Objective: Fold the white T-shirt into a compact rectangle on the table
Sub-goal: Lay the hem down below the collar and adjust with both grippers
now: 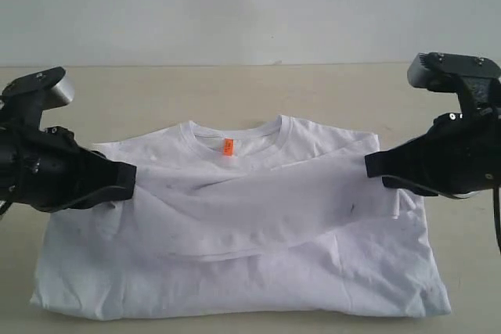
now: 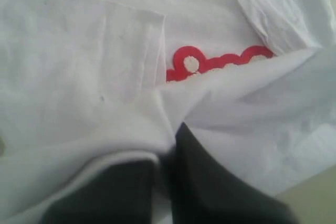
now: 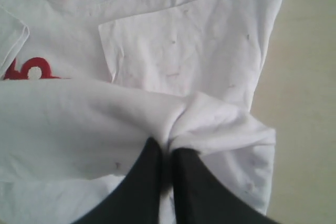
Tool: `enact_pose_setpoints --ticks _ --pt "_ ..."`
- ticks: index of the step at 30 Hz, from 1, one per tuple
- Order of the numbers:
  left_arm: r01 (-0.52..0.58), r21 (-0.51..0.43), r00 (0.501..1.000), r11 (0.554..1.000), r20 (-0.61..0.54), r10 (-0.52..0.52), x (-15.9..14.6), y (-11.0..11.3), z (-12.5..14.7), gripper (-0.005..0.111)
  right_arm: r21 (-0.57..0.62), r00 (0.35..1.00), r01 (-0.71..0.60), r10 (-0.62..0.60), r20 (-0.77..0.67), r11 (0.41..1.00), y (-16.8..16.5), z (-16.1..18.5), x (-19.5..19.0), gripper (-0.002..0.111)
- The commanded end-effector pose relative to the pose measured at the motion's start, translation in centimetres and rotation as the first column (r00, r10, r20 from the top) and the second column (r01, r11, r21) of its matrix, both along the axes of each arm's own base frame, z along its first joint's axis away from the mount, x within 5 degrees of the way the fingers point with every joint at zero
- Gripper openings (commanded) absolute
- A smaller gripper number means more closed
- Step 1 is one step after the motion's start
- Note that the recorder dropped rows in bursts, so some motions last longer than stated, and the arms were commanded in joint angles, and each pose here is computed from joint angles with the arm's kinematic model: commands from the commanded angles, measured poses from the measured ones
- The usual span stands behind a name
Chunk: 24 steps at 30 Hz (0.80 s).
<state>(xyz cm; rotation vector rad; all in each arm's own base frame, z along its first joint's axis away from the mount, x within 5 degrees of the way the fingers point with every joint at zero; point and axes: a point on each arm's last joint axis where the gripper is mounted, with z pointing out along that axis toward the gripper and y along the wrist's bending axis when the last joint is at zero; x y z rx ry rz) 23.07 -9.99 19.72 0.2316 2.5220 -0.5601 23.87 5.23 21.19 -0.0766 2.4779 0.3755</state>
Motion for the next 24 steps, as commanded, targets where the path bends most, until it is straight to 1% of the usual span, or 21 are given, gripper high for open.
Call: enact_pose_setpoints --ticks 1,5,7,9,11,13,14,15,16,18,21,22,23,24 --pt "-0.037 0.027 0.999 0.999 0.024 0.036 0.9 0.1 -0.7 0.005 -0.019 0.999 0.013 -0.012 0.029 1.0 -0.2 -0.1 0.5 0.0" --pt "-0.047 0.045 0.999 0.998 0.027 0.046 1.7 0.0 -1.2 0.005 -0.016 0.998 0.038 -0.038 0.04 0.999 -0.3 -0.3 0.9 0.0" --pt "-0.052 0.047 0.998 0.998 0.033 0.051 2.1 -0.1 -1.2 0.005 -0.013 0.999 0.043 -0.043 0.03 0.999 -0.3 -0.6 1.0 0.005" --pt "-0.051 0.048 0.998 0.998 0.043 0.049 2.6 -0.2 -1.1 0.005 -0.016 0.999 0.043 -0.043 0.013 0.999 -0.2 -1.0 1.2 0.016" --pt "-0.025 0.063 0.998 0.998 0.066 0.021 3.2 -0.4 -0.8 0.005 -0.023 0.999 0.05 -0.05 0.005 0.998 -0.3 -1.5 1.4 0.035" --pt "-0.005 0.075 0.996 0.997 0.087 -0.002 3.6 -0.5 -0.6 0.007 -0.029 0.998 0.059 -0.059 0.003 0.998 -0.3 -1.9 1.7 0.051" --pt "0.002 0.079 0.995 0.997 0.095 -0.009 3.7 -0.5 -0.5 0.012 -0.03 0.998 0.065 -0.065 0.0 0.997 -0.4 -2.1 1.8 0.057" --pt "0.005 0.079 0.995 0.997 0.099 -0.013 3.7 -0.6 -0.4 0.016 -0.032 0.998 0.07 -0.07 -0.003 0.997 -0.4 -2.3 1.9 0.06" --pt "0.005 0.077 0.995 0.997 0.103 -0.013 3.8 -0.6 -0.2 0.024 -0.036 0.997 0.076 -0.076 0.003 0.996 -0.4 -2.4 2.1 0.06" --pt "0.006 0.076 0.994 0.997 0.106 -0.014 3.9 -0.6 -0.1 0.042 -0.035 0.997 0.081 -0.082 -0.001 0.996 -0.4 -2.6 2.1 0.059" --pt "0.006 0.076 0.994 0.997 0.104 -0.014 3.9 -0.6 -0.2 0.076 -0.034 0.996 0.084 -0.084 0.001 0.996 -0.4 -2.5 2.2 0.059" --pt "0.004 0.077 0.994 0.997 0.106 -0.012 3.9 -0.6 -0.2 0.081 -0.034 0.996 0.085 -0.085 0.001 0.996 -0.4 -2.5 2.2 0.059" --pt "0.004 0.076 0.994 0.997 0.108 -0.012 4.0 -0.6 -0.1 0.082 -0.033 0.997 0.084 -0.084 -0.001 0.996 -0.4 -2.6 2.1 0.059" --pt "0.005 0.077 0.994 0.997 0.109 -0.014 4.0 -0.6 -0.1 0.08 -0.032 0.997 0.08 -0.08 -0.008 0.996 -0.4 -2.6 2.1 0.058"
